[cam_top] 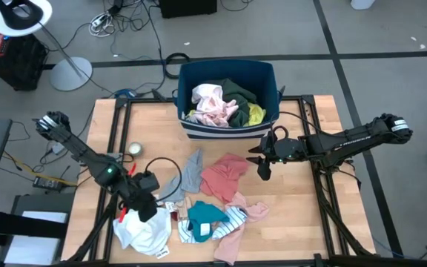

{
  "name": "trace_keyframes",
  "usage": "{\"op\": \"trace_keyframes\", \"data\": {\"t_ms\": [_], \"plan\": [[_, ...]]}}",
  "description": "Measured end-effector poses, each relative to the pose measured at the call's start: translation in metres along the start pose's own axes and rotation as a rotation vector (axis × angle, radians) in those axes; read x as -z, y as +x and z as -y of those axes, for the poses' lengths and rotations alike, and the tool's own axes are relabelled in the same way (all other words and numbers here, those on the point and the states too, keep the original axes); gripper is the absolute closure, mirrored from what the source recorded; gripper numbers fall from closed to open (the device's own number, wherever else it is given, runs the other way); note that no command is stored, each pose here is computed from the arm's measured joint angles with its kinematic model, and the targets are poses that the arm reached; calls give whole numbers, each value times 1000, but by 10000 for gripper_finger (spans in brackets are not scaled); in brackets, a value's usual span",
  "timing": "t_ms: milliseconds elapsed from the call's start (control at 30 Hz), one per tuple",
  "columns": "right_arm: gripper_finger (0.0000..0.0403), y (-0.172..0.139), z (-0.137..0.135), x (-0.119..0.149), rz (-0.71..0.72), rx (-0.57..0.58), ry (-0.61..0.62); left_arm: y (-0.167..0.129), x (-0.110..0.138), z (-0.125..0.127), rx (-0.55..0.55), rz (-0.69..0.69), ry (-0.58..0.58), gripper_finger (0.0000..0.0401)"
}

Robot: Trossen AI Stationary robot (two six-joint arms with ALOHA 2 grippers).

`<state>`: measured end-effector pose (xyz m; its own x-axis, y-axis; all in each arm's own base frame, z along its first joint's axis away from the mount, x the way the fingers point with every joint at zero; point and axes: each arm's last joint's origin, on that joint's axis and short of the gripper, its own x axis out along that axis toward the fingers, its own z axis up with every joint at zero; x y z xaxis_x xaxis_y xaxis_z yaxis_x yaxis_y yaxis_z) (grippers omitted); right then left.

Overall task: Sort clothes
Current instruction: Put the white shorts into the blue laundry bin

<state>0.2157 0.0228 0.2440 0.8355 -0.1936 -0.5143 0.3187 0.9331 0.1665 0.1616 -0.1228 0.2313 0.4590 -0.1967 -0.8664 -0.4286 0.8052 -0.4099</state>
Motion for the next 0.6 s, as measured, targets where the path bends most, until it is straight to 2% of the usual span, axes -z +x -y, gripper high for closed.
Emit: {"op": "trace_keyframes", "data": {"t_ms": [167,433,533,600], "plan": [[238,0,0,0,-1,-1,0,17,9,-7,-24,-53,-5,238],[238,0,0,0,0,-2,0,42,14,-2,-2,-149,-6,240],[238,0,0,0,0,-2,0,48,15,0,-2,-175,-4,266],[238,0,0,0,0,-2,1,50,15,1,1,-180,4,305]]}}
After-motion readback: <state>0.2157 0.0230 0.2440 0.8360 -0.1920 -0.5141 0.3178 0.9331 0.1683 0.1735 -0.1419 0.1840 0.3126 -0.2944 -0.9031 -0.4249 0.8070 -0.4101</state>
